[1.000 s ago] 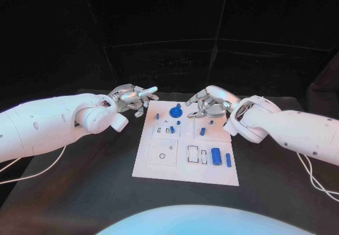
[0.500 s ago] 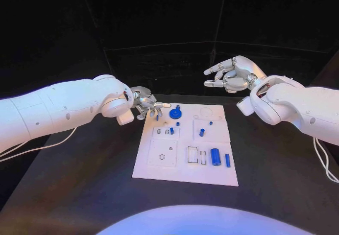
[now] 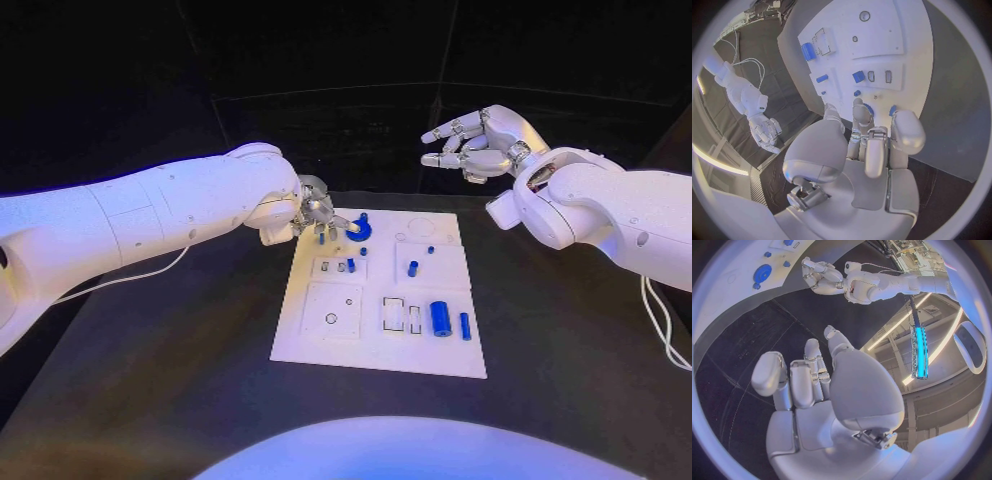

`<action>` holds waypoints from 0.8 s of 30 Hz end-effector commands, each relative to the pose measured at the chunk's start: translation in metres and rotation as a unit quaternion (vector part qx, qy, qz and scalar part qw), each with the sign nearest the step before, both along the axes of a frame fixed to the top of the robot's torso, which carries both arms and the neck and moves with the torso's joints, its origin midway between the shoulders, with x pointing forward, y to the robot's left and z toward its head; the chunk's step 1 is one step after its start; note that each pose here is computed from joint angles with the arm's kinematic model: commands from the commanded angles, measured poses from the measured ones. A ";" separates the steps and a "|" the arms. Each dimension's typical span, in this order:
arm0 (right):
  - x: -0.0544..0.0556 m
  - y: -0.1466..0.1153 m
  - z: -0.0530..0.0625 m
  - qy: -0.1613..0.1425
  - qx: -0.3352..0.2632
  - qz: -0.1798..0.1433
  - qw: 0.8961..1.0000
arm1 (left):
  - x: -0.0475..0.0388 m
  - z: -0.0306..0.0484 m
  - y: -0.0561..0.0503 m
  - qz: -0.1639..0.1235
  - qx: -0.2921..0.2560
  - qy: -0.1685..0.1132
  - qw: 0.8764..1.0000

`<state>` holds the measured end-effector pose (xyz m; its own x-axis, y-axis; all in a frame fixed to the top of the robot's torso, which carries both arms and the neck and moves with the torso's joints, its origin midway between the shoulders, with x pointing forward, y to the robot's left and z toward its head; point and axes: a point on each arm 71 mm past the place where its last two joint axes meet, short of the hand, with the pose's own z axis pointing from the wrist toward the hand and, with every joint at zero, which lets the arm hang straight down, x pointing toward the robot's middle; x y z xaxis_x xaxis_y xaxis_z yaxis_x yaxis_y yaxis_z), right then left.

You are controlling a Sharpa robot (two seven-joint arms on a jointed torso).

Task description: Assemble the parts on the task board

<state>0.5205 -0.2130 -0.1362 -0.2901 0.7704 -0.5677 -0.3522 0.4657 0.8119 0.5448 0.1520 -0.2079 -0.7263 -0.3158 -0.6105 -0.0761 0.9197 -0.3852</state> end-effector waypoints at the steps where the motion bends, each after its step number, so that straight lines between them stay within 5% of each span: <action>1: 0.001 -0.001 0.002 0.001 0.000 -0.010 1.000 | 0.0018 -0.0006 -0.003 -0.001 0.019 0.008 1.000; 7: 0.003 -0.002 0.002 0.005 -0.007 -0.015 1.000 | 0.0020 -0.0074 -0.015 -0.012 0.026 0.030 0.999; 24: 0.004 -0.001 0.002 0.006 -0.010 -0.019 1.000 | 0.0014 -0.0279 -0.022 -0.017 0.048 0.067 0.996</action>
<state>0.5239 -0.2144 -0.1368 -0.2793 0.7678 -0.5767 -0.3188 0.4923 0.8099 0.5471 0.1303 -0.2351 -0.7980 -0.2436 -0.5512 -0.0884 0.9521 -0.2928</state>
